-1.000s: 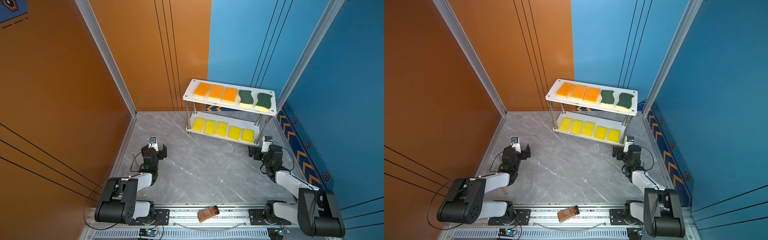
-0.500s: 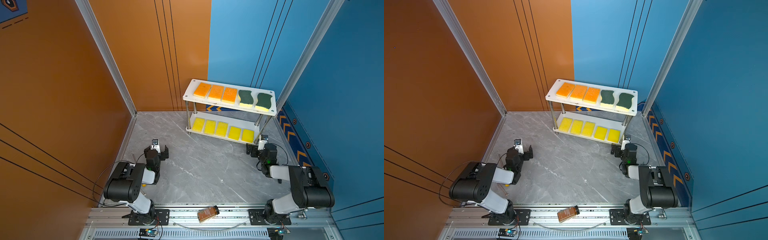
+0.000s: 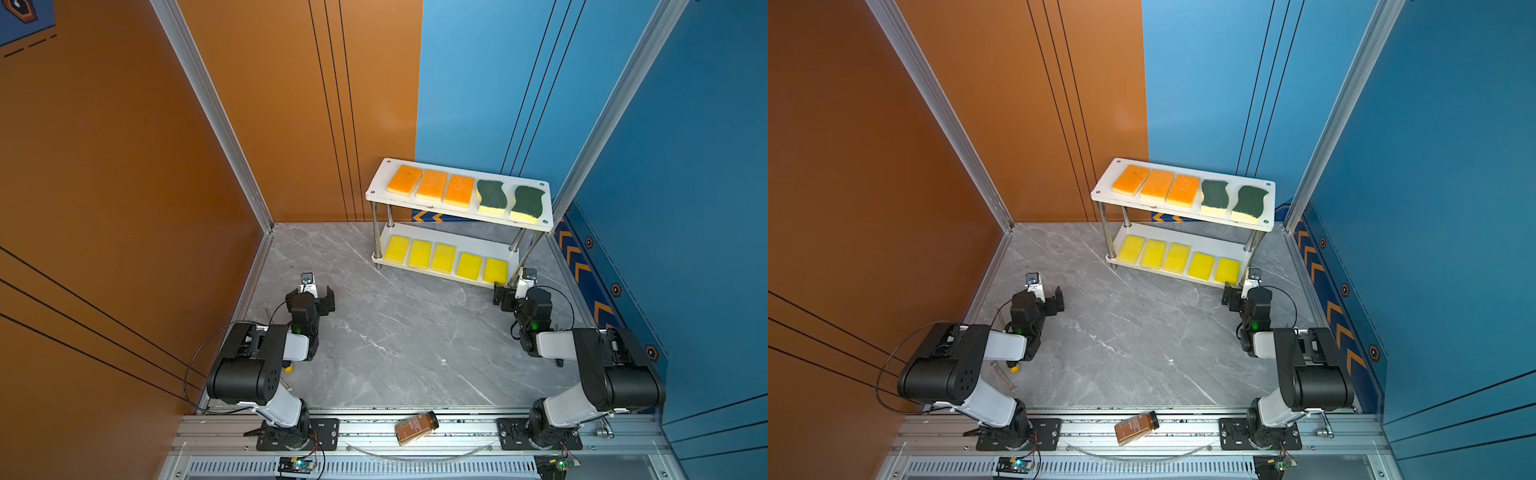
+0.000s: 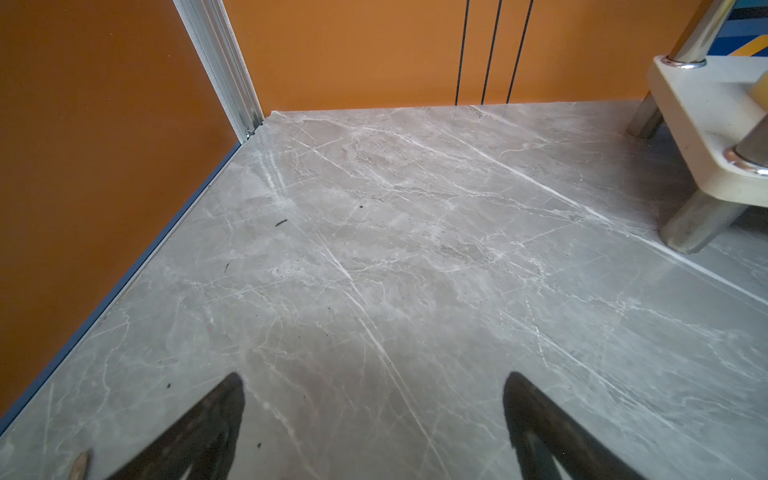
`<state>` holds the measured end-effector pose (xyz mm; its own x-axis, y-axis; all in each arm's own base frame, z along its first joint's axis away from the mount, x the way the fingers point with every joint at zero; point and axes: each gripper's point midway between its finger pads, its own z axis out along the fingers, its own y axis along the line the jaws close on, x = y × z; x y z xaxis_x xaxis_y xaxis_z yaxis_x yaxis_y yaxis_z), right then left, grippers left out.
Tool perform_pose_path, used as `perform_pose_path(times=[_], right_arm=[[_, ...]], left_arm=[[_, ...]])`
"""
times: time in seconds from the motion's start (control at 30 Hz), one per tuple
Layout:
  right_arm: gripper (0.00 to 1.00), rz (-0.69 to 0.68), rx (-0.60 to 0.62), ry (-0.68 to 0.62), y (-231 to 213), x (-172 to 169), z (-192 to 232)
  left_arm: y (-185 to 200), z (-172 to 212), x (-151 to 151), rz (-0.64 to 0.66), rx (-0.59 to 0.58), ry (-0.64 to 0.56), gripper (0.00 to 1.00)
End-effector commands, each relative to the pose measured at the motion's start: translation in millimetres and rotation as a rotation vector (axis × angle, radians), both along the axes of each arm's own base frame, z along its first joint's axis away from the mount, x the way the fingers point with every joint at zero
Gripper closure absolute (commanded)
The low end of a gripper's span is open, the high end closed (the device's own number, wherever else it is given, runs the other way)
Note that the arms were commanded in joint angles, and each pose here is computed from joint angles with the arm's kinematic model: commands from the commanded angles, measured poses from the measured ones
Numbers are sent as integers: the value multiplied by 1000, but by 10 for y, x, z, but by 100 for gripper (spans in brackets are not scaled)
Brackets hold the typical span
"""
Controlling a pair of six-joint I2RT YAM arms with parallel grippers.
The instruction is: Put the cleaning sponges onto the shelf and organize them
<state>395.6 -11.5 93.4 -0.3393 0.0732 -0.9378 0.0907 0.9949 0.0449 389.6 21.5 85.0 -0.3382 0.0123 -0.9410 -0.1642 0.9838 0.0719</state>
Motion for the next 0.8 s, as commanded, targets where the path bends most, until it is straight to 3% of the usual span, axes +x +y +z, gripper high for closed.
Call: perform_pose_path(times=[0.0,0.77], right_arm=[[0,-18,-21,-10,-26,-4,-4],[0,-24,-25,-11,-26,-9,-5]], left_arm=[[40,69,25,24,-10,-16,2],[-12,71,26,19,20,-12,2]])
